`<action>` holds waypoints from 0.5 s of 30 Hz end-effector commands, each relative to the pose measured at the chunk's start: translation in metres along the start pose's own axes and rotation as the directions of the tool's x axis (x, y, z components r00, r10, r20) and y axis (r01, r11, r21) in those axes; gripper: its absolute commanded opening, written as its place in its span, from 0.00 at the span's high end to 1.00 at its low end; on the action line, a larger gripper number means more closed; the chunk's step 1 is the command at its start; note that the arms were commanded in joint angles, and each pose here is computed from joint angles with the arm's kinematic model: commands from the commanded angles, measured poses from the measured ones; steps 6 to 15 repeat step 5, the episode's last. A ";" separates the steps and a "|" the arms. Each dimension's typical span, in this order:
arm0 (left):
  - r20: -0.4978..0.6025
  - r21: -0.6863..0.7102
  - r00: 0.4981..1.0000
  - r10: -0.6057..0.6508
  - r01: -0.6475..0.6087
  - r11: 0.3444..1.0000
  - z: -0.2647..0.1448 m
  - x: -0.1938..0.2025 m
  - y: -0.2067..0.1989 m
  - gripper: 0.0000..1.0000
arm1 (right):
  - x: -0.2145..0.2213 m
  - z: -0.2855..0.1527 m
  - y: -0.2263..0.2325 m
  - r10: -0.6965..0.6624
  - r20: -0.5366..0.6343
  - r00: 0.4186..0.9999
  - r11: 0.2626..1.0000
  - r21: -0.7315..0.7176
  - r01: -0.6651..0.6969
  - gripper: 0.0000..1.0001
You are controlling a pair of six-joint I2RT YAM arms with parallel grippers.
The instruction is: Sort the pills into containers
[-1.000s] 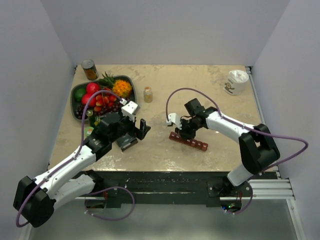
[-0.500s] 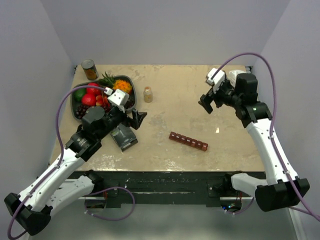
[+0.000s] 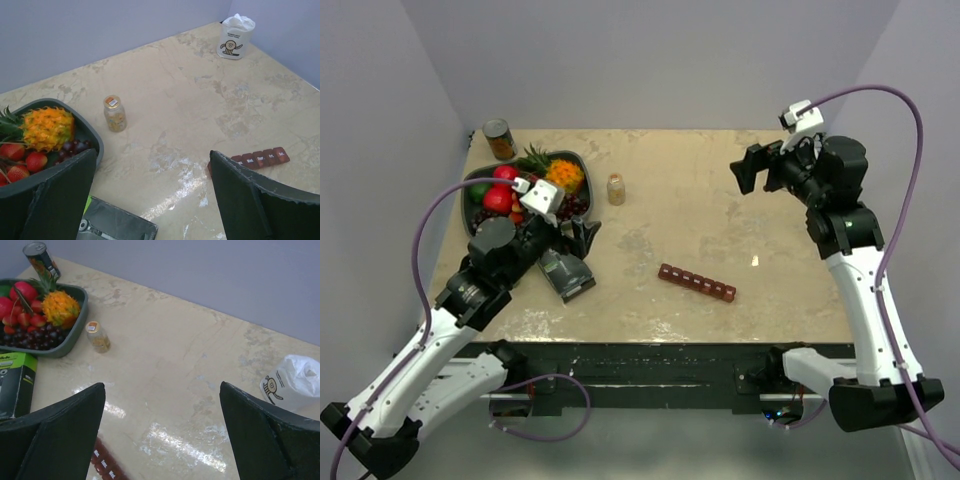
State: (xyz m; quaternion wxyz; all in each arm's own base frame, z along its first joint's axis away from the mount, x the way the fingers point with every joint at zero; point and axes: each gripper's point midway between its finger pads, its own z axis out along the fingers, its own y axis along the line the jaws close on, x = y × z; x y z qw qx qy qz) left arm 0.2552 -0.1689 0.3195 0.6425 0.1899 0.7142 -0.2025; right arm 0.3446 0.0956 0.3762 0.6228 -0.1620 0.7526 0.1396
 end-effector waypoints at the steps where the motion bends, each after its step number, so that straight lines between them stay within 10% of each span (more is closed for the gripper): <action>1: 0.015 -0.012 1.000 -0.001 0.001 1.000 -0.004 -0.002 0.003 0.01 | -0.015 -0.007 -0.002 -0.004 0.059 0.998 1.000 0.006 0.003 0.01; 15: 0.012 -0.014 1.000 -0.003 0.003 1.000 -0.006 0.001 0.003 0.01 | -0.010 -0.005 -0.002 0.008 0.052 0.999 1.000 -0.002 -0.008 0.01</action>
